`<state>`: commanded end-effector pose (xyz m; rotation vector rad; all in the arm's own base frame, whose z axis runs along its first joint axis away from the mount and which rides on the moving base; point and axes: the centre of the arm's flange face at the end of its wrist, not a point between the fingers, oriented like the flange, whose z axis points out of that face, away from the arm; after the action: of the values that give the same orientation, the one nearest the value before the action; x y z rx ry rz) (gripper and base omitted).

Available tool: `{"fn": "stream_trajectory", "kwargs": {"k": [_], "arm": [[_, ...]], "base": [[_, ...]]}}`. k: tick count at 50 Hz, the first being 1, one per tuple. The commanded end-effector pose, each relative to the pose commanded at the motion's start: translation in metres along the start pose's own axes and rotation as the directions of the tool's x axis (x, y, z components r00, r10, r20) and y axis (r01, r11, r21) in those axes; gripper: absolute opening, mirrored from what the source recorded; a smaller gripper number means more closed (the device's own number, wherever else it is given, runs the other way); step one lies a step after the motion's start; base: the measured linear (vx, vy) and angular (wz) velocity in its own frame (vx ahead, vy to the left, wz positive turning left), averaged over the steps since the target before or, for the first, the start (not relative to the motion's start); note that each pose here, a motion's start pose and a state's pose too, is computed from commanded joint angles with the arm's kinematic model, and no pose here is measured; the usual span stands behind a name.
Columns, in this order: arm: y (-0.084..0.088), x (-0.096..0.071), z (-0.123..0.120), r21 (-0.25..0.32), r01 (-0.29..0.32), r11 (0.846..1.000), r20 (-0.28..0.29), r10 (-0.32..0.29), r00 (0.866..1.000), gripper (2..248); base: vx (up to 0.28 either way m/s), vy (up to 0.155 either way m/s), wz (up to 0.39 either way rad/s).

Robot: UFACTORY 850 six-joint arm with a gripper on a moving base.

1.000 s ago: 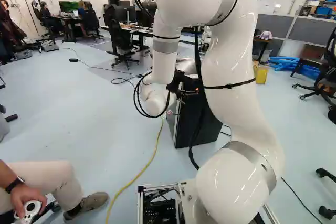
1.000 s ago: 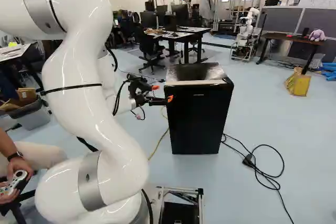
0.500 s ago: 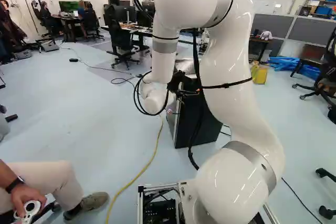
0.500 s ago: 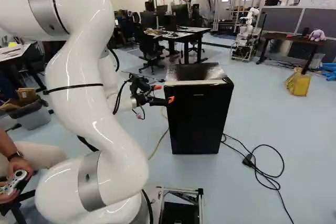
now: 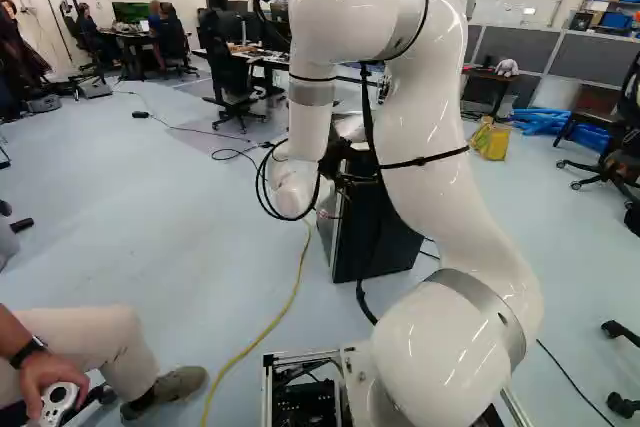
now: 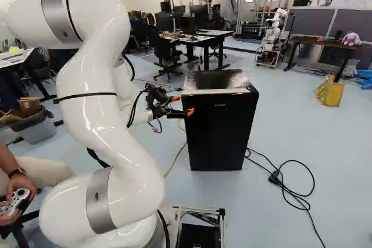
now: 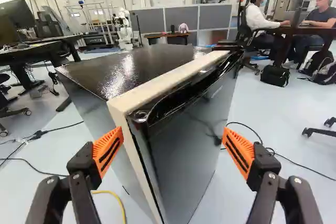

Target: Grab a drink from the fridge

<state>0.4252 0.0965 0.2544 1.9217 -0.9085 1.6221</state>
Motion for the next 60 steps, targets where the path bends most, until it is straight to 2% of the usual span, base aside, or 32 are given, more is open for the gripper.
{"fn": "stream_trajectory", "kwargs": {"k": [60], "arm": [[0.0065, 0.0003, 0.0016, -0.066, -0.015, 0.998, -0.001, 0.015, 1.000, 247]], "base": [[0.000, 0.000, 0.000]]}}
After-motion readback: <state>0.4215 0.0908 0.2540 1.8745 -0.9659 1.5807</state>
